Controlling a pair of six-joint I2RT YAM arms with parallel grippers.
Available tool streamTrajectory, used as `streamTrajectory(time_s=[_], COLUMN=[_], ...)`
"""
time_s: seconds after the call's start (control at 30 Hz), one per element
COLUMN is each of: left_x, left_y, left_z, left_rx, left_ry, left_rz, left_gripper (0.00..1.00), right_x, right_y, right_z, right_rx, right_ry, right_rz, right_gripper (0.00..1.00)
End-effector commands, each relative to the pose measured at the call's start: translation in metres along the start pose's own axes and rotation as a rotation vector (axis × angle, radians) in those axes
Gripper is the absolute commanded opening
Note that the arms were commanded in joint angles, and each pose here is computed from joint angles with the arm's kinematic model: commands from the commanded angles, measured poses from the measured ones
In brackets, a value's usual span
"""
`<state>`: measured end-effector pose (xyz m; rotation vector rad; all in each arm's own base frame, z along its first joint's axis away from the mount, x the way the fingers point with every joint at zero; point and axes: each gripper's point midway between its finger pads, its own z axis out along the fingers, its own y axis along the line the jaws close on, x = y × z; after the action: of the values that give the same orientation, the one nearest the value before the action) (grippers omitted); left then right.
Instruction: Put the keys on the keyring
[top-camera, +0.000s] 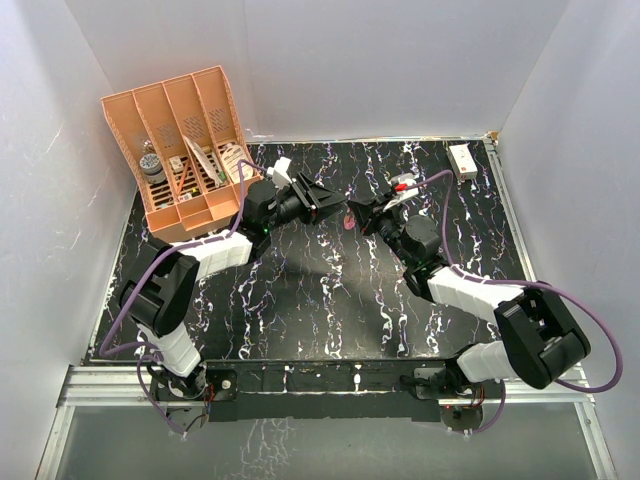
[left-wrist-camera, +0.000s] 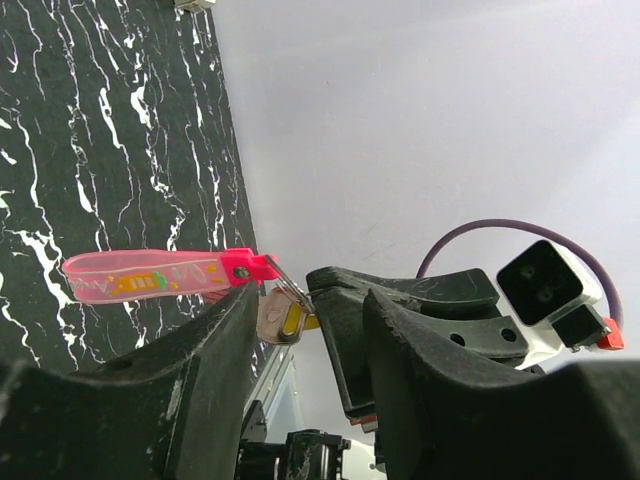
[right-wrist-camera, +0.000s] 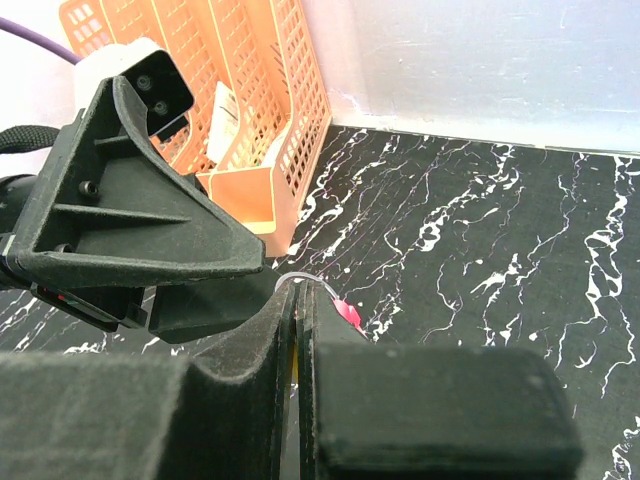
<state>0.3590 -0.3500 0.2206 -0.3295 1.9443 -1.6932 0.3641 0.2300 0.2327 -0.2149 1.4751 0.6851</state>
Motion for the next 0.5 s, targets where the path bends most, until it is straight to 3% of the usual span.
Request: streamTrajectory(time_s=[0.0, 0.2, 0.47], left_x=[0.0014, 0.002, 0.004], left_y=[-0.0142, -0.0142, -0.0089], left_z=[0.0005, 0.0017, 0.003], left_rx=[0.055, 0.067, 0.061], left_ry=[0.008, 0.011, 0.017], left_rz=[0.011, 0.005, -0.002], left_gripper=[0.43, 0.36, 0.35], right_x=[-0.0179, -0.017, -0.0163], right_y=[0.0077, 0.0103, 0.0156], right_z=[0.0036, 0.0027, 0.0027], right_rx=[-0.03, -0.04, -0.057], right_ry=[-0.075, -0.074, -0.069], right_rz=[-0.018, -0.017, -0.014], right_gripper=[0.0, 0.0, 0.0])
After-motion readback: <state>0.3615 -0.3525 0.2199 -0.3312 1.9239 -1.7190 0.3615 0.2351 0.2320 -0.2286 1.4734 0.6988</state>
